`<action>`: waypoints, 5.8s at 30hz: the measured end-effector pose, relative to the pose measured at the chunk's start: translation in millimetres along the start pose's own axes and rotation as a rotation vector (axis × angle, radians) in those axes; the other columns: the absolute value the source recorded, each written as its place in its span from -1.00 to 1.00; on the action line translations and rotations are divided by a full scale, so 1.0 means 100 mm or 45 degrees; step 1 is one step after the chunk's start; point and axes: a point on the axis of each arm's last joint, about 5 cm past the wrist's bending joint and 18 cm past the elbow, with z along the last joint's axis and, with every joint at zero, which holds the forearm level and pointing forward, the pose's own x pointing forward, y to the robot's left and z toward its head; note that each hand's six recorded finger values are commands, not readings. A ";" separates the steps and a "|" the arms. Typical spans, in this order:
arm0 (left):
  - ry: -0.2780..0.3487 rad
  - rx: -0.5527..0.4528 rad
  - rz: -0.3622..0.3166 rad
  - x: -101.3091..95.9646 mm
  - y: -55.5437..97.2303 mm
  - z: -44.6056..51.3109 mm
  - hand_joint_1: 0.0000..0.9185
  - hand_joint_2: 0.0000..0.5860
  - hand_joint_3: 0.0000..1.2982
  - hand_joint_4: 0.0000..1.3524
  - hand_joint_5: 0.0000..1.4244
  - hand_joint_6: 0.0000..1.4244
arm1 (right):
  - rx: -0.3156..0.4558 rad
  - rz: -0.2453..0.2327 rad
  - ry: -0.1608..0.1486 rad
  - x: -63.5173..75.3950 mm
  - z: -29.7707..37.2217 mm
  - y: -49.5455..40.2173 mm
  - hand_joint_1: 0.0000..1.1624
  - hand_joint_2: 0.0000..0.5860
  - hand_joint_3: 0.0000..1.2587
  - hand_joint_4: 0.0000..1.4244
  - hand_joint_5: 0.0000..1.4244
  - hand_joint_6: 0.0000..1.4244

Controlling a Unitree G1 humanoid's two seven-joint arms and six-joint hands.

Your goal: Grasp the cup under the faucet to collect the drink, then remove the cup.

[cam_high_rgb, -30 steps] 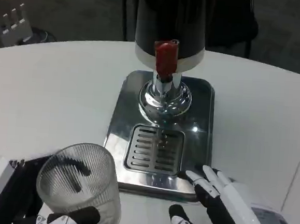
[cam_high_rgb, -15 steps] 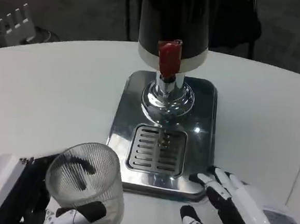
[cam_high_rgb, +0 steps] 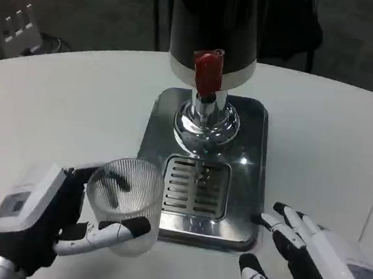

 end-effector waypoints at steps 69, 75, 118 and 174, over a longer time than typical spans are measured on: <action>-0.040 0.228 -0.169 1.10 -0.04 0.364 -0.84 -0.64 -0.89 -1.00 -0.95 -0.58 | 0.025 -0.030 -0.024 -0.24 -0.109 -0.009 -0.97 0.67 -0.71 -0.96 -1.00 -1.00; -0.042 0.260 -0.167 1.06 0.04 0.332 -0.84 -0.63 -0.85 -1.00 -0.97 -0.60 | 0.027 -0.028 -0.032 -0.23 -0.103 -0.011 -0.97 0.67 -0.71 -0.96 -1.00 -1.00; -0.349 -0.959 0.000 0.77 1.28 0.509 -1.00 -0.65 -0.73 -0.80 -0.62 -0.44 | 0.033 0.012 -0.035 -0.15 -0.052 -0.032 -0.97 0.67 -0.69 -0.95 -1.00 -1.00; -0.292 -0.699 -0.520 1.45 1.21 0.552 -1.00 -0.73 -0.52 -0.61 -0.51 -0.45 | 0.015 0.021 -0.042 -0.25 -0.082 0.009 -0.97 0.67 -0.69 -0.94 -1.00 -1.00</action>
